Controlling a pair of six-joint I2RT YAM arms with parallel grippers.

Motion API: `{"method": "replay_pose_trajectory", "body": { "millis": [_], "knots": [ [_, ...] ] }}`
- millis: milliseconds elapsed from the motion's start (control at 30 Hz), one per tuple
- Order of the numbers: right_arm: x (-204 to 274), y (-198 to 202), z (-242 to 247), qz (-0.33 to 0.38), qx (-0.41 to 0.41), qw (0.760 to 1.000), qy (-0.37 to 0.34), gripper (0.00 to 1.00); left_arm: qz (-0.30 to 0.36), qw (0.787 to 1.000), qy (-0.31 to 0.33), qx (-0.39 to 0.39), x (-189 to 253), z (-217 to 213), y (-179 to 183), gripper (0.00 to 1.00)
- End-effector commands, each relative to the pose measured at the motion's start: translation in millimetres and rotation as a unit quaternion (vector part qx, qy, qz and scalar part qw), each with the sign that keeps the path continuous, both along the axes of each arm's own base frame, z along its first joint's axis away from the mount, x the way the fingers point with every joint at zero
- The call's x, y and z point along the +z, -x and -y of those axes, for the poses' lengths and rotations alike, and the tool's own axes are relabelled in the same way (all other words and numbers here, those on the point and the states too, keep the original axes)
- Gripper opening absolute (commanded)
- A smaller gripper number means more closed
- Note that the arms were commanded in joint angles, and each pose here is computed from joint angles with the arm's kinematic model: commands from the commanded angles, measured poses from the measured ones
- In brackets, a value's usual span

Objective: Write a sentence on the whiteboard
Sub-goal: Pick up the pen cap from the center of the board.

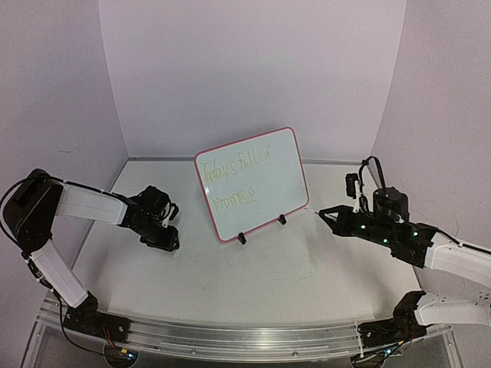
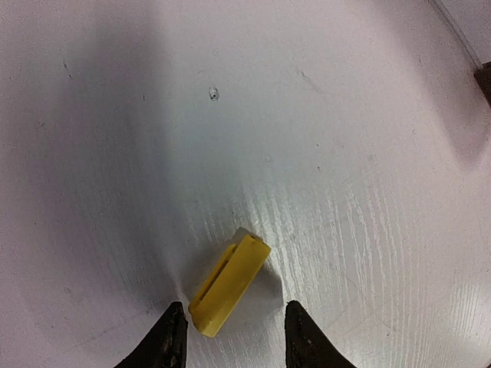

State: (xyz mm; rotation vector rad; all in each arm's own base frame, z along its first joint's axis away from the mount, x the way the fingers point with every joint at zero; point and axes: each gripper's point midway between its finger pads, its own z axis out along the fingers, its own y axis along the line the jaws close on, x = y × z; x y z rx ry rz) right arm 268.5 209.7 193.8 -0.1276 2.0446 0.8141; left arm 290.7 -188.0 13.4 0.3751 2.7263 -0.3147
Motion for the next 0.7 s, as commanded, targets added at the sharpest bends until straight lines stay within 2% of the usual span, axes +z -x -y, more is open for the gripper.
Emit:
{"method": "replay_pose_trajectory", "body": {
  "millis": [0, 400, 667],
  "knots": [
    [3.6, -2.5, 3.4, 0.005, -0.011, 1.0, -0.002, 0.0, 0.014, 1.0, -0.008, -0.003, 5.5, 4.5, -10.3, 0.42],
    [-1.3, -2.7, 5.0, 0.001, -0.014, 1.0, 0.004, 0.0, -0.01, 0.999, -0.015, -0.026, -0.6, 15.6, 1.9, 0.35],
    [-2.4, -3.6, 5.4, 0.0, -0.016, 1.0, 0.008, 0.0, -0.018, 0.998, -0.055, 0.0, -6.2, 4.9, -0.4, 0.27]
  ]
}}
